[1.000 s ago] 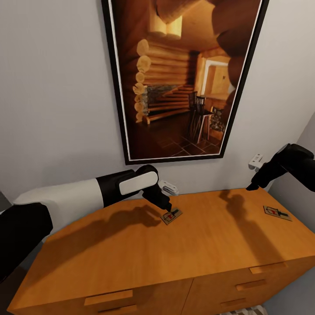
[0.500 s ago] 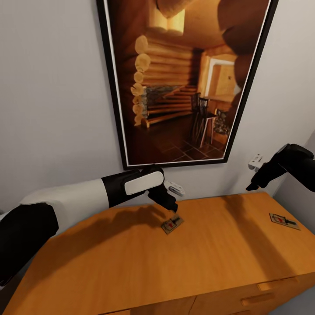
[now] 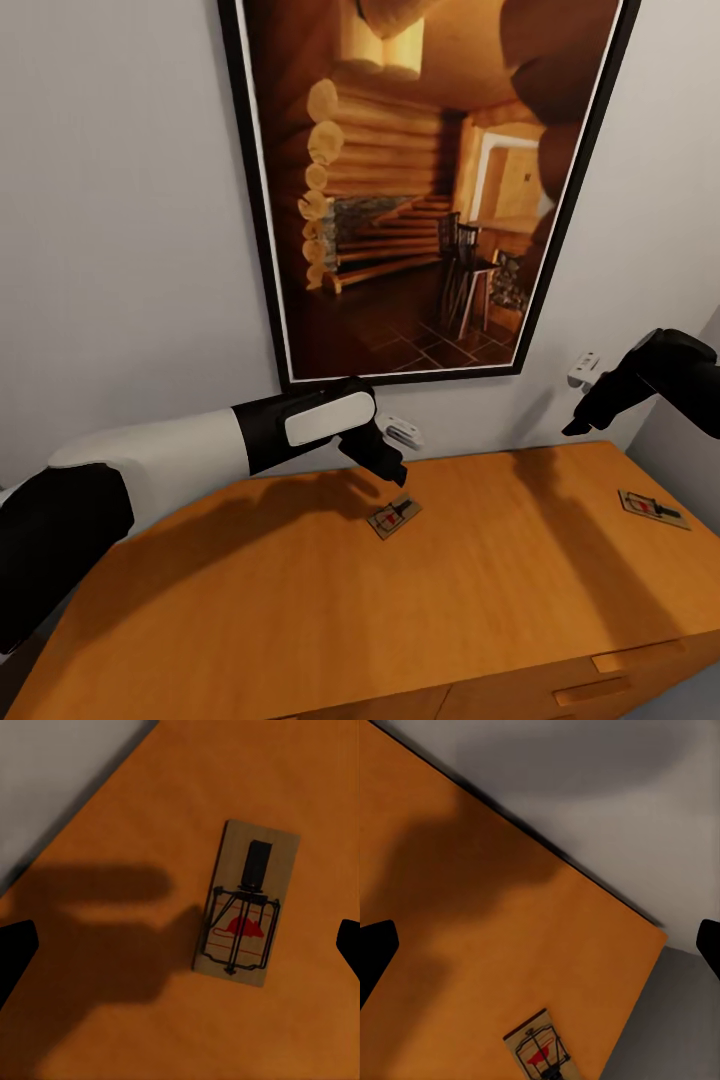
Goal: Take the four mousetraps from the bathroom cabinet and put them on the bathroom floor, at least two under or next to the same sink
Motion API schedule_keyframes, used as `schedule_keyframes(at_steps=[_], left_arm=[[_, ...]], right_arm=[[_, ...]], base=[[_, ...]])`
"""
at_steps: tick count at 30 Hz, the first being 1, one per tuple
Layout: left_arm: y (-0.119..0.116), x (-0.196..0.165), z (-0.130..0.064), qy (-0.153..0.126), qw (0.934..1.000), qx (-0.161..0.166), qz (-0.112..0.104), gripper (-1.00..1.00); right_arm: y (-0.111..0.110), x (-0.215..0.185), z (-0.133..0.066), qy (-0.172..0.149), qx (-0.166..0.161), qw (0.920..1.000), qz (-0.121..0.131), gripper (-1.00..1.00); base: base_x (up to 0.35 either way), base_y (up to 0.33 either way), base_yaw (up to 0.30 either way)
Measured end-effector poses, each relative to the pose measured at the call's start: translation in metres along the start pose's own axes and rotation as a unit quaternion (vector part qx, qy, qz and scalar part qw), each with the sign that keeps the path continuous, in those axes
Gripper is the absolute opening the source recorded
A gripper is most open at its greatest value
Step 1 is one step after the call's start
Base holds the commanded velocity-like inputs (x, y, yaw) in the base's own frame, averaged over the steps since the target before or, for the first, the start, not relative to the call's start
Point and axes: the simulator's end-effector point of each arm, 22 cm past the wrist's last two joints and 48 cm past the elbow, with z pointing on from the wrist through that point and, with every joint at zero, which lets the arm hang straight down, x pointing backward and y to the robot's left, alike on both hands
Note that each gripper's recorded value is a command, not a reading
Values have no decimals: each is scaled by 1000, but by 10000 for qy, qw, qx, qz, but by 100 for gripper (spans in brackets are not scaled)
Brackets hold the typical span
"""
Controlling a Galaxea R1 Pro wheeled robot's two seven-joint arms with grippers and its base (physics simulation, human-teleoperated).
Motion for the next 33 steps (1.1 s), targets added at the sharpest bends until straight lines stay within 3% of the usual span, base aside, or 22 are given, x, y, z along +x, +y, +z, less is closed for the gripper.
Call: schedule_keyframes(at_steps=[15,33], left_arm=[[-8,-1,0,-10,10000,48,65,100],[-28,-5,-1,-70,9992,376,85,100]], right_arm=[[0,0,0,-3,0,10000,-3,100],[1,-1,2,11,-3,10000,-7,100]], base=[[0,0,0],[0,0,0]])
